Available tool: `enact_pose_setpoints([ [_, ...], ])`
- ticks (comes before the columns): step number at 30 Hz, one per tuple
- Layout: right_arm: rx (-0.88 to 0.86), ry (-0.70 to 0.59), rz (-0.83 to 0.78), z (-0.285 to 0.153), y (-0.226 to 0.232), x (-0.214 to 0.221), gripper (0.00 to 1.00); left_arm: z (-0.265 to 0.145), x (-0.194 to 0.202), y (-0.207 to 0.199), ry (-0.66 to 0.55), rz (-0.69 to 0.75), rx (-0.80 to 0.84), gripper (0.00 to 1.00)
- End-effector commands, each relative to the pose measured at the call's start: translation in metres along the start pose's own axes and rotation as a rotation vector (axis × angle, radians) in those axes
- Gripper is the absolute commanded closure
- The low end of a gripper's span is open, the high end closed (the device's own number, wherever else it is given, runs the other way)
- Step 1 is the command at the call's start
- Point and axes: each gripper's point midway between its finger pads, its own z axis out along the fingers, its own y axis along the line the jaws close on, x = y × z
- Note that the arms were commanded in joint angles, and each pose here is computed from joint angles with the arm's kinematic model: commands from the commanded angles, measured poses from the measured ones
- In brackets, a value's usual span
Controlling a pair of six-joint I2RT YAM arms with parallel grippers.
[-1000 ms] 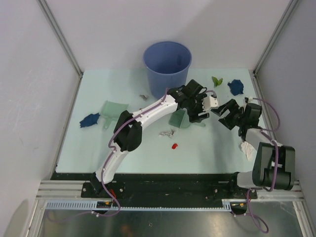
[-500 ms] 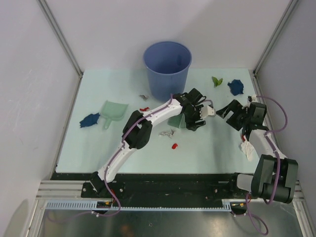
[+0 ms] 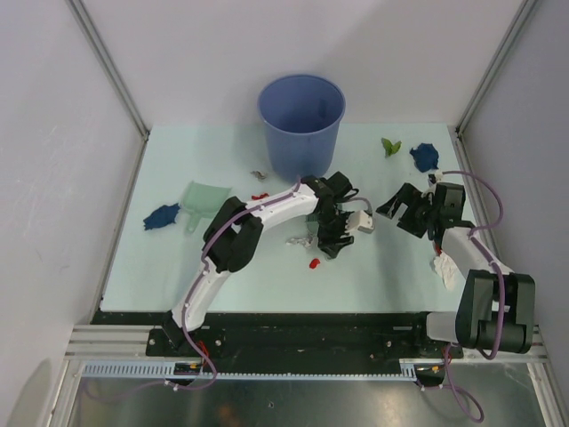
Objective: Sweep away the paper scraps from the table
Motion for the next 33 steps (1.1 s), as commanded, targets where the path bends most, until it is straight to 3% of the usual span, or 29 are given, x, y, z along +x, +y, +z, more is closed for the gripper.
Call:
enact_pose_setpoints([
  [1,-0.034,-0.054,-0.071,-0.015,0.019,-0.017,0.02,-0.025,-0.023,-0.012,-0.007,0.225,-0.031,0.34],
  [6,-0.021,-0.045,-0.105,-0.022,0.018,-0.013,0.02,-0.051,-0.038,-0.013,0.028,0.526,-0.097,0.28],
  [11,-0.004,-0.035,-0.109,-0.023,0.012,-0.008,0.01,-0.088,-0.064,-0.014,0.0,0.639,-0.181,0.29],
  [17,-0.03,-0.013,-0.118,-0.021,0.014,-0.005,0.01,-0.084,-0.014,-0.005,0.153,0.933,-0.129,0.28],
  [23,-0.038,-0.013,-0.11,-0.029,0.016,-0.003,0.01,-0.066,-0.004,-0.013,0.139,1.026,-0.049,0.26],
  [28,-0.01,-0.018,-0.135,-0.037,0.01,-0.001,0.0,-0.058,0.018,-0.011,0.217,1.069,-0.01,0.26],
  [33,0.005,-0.003,-0.138,-0.035,0.001,0.002,0.0,-0.049,0.013,0.001,0.265,1.118,-0.013,0.27],
])
